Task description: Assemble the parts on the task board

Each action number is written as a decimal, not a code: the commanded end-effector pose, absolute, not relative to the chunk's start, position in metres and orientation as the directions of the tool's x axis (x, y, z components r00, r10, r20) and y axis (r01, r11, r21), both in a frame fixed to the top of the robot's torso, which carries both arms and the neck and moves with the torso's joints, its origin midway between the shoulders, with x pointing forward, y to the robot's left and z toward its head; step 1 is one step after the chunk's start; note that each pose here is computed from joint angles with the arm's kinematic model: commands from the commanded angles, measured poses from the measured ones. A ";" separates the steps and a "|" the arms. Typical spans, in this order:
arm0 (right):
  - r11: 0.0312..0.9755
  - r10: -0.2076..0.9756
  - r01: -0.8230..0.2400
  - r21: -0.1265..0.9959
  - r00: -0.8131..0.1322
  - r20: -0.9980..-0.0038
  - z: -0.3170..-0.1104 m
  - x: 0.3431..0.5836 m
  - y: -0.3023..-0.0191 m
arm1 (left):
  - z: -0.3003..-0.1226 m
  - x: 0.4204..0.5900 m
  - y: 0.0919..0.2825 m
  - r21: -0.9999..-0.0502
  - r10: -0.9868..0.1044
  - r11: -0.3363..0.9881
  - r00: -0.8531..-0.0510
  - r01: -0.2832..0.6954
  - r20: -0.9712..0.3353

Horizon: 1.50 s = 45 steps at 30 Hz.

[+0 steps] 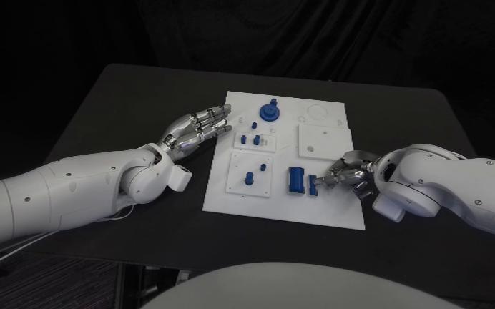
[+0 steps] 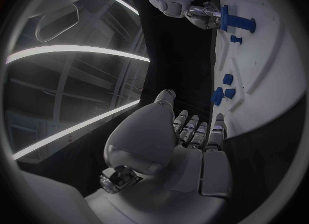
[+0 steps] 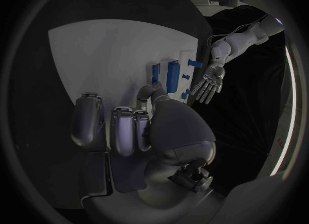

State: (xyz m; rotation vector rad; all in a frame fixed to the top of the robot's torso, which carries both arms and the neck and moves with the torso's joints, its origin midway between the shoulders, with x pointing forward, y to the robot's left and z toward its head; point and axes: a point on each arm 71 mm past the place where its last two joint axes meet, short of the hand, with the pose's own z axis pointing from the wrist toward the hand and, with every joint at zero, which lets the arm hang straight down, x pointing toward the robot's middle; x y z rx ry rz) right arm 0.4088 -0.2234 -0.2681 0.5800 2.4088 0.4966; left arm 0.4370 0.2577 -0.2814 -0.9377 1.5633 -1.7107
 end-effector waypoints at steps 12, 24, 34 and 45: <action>0.709 0.633 0.149 0.690 -0.567 -0.528 -0.233 0.407 -0.235 | -0.271 0.430 0.261 -0.988 -0.849 -0.134 -0.523 0.078 0.074; 0.394 0.844 -0.075 0.916 -0.364 -0.393 -0.189 0.429 -0.249 | -0.257 0.421 0.260 -0.974 -0.876 -0.084 -0.481 0.211 -0.028; 0.252 0.878 -0.267 0.930 -0.340 -0.336 -0.179 0.432 -0.255 | -0.251 0.422 0.255 -0.949 -0.895 -0.019 -0.429 0.315 -0.125; 0.258 0.869 -0.252 0.933 -0.360 -0.338 -0.192 0.430 -0.256 | -0.269 0.427 0.253 -0.991 -0.899 0.069 -0.424 0.116 -0.112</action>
